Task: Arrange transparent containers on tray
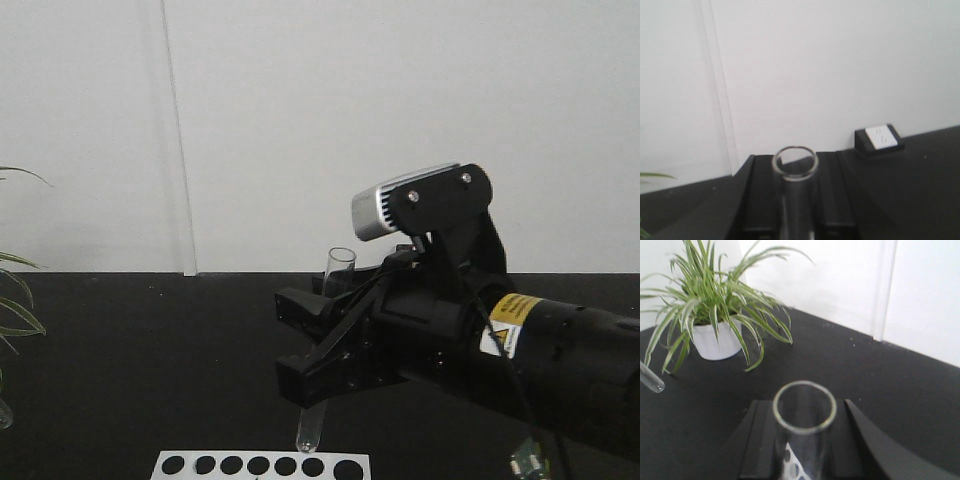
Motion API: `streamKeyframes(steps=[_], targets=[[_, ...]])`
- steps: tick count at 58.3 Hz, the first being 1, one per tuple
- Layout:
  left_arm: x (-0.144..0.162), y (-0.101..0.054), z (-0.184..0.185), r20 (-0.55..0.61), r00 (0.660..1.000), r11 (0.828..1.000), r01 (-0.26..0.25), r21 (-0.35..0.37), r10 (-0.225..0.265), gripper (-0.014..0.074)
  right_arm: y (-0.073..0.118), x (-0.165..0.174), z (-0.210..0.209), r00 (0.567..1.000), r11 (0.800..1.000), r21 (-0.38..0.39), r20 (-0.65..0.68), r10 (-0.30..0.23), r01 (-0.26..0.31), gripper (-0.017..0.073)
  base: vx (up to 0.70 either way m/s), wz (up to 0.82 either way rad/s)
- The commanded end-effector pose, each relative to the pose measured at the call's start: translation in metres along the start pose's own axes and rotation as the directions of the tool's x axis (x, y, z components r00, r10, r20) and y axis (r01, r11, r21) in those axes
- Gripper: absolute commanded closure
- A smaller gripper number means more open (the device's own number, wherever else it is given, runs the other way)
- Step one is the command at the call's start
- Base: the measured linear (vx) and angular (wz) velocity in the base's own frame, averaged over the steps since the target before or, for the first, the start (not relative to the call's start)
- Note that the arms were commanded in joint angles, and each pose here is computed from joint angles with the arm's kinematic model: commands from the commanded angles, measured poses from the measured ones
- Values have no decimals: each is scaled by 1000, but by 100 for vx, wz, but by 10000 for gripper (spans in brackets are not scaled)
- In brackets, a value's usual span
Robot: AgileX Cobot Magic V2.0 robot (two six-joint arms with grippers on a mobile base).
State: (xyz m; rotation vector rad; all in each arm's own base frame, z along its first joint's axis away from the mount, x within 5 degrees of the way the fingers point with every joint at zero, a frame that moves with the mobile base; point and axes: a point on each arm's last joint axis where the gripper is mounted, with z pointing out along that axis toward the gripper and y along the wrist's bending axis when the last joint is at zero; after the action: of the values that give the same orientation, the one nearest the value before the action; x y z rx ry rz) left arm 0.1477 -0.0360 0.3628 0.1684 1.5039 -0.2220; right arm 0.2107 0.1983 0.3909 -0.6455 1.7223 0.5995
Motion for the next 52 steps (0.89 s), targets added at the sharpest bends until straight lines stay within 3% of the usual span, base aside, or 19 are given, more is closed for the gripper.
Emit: streamKeyframes(steps=[1,14,52], targets=[[-21,-4,-7,116,993,999,20,34,-24,501,-1,-30,-19,986,1000,19,167,-24,21,477,0,0],[-21,-4,-7,117,993,999,-2,32,-2,501,-1,-30,-20,985,1000,19,171,-24,21,477,0,0],[-21,-3,-7,111,994,1000,0,30,-4,501,-1,-29,-19,986,1000,18,163,-24,22,477,0,0]])
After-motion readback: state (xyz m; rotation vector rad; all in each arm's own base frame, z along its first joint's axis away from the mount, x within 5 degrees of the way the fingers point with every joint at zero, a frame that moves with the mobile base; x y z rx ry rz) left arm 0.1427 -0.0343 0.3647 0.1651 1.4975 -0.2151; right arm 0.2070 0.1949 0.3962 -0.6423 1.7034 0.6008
